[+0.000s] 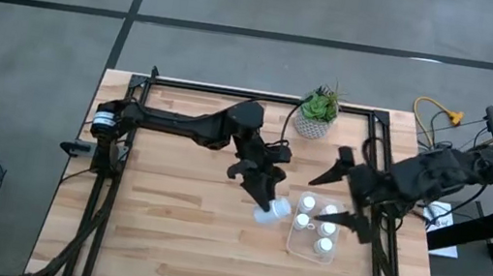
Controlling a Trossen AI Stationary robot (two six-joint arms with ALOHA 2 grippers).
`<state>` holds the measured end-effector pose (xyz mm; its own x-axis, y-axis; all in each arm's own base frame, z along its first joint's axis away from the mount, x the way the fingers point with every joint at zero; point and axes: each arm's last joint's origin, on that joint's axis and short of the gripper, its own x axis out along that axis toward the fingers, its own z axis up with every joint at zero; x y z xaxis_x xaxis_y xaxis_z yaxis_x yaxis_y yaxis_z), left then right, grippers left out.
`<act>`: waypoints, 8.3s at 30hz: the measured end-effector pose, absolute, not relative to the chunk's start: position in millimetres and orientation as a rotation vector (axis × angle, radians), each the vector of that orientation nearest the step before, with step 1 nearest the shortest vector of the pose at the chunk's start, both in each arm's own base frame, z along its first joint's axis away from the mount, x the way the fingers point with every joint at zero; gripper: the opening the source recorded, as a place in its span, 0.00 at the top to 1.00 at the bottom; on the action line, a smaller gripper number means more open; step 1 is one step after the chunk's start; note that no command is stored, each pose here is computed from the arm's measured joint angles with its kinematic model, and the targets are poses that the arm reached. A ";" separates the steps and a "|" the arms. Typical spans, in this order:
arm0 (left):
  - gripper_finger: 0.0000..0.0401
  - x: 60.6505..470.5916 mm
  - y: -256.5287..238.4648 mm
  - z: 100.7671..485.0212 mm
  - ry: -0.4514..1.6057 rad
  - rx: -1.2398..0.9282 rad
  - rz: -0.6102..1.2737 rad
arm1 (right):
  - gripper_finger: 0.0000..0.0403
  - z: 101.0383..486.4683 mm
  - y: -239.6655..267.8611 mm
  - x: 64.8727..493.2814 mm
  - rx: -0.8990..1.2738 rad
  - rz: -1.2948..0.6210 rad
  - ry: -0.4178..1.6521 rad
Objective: Pick and place pill bottles into a basket
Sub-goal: Put the white medicine bottle into the transparent bin, then return to Home Position
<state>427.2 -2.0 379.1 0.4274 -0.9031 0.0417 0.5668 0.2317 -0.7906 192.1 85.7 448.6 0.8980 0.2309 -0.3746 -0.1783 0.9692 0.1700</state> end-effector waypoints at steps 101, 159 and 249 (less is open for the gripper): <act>0.28 190.3 22.6 374.2 -0.306 -0.239 0.231 | 0.65 313.4 130.4 251.4 0.017 0.031 1.279; 0.28 125.5 13.7 206.9 -0.447 -0.066 0.151 | 0.65 229.9 152.2 249.9 0.203 -0.066 1.371; 0.28 105.0 7.4 179.9 -0.136 -0.060 0.022 | 0.35 278.0 129.7 249.6 0.290 0.199 0.756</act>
<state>105.0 7.4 179.9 0.9905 0.0255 0.1350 -0.0173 0.9980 -0.0615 249.6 129.7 278.0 0.7118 0.2803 -0.6440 -0.0737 0.9417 0.3284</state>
